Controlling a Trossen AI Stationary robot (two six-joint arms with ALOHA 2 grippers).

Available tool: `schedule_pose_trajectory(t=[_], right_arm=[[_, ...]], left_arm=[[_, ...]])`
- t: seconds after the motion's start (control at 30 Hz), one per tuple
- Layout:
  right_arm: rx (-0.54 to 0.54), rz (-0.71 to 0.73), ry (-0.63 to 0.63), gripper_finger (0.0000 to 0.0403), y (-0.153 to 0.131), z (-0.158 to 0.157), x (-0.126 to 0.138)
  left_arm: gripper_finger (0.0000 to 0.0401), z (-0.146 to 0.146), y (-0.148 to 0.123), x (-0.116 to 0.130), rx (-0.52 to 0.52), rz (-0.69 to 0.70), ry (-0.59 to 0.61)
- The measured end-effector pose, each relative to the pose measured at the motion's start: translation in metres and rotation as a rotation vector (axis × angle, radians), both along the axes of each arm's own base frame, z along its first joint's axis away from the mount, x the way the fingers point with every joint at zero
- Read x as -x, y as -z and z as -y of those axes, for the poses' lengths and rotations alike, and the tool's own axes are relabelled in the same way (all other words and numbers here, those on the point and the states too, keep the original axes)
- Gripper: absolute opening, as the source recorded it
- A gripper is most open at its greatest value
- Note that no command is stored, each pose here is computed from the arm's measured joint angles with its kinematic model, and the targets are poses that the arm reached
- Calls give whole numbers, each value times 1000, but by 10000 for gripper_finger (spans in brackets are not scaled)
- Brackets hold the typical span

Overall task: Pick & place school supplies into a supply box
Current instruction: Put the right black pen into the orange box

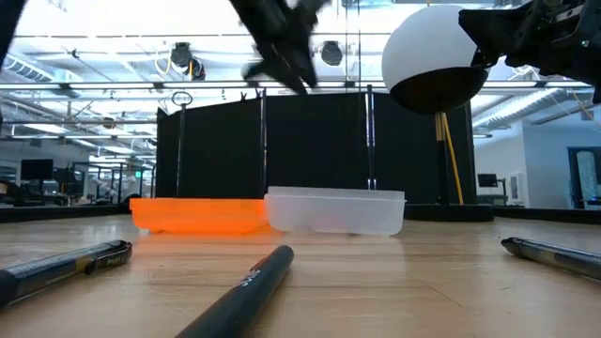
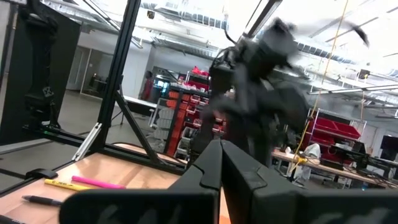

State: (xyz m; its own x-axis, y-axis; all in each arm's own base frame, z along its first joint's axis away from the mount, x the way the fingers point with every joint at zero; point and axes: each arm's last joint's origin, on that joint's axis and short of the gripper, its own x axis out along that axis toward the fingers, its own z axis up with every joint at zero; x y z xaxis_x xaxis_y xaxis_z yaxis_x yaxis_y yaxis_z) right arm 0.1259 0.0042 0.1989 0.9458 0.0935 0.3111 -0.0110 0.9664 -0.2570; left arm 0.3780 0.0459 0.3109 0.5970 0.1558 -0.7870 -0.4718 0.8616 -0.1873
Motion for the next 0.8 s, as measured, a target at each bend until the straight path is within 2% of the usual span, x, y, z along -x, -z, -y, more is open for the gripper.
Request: schedule_pose_trajectory(t=[0.07,0.2,0.23,0.3,0.4,0.5,0.57,0.67,0.73,0.8], right_arm=[[0,0,0,0,0,0,0],[-53,-6,-17,0,0,0,0],[-64,-7,-21,0,0,0,0],[-68,-6,-22,0,0,0,0],[-68,-6,-21,0,0,0,0],[-68,-20,-19,0,1,0,0],[-60,-32,-15,0,2,0,-1],[-20,-35,-1,0,3,0,-1],[28,-29,28,0,3,1,-1],[71,-23,73,0,3,1,-1]], left_arm=[[107,14,-22,20,-126,26,52],[42,26,-58,67,-281,144,179],[22,26,-63,80,-315,184,195],[9,24,-65,107,-367,257,220],[8,21,-50,146,-457,378,345],[5,21,-22,178,-561,547,556],[5,20,1,194,-614,622,644],[4,13,28,208,-637,695,582],[4,8,40,216,-619,717,528],[3,5,53,222,-589,739,533]])
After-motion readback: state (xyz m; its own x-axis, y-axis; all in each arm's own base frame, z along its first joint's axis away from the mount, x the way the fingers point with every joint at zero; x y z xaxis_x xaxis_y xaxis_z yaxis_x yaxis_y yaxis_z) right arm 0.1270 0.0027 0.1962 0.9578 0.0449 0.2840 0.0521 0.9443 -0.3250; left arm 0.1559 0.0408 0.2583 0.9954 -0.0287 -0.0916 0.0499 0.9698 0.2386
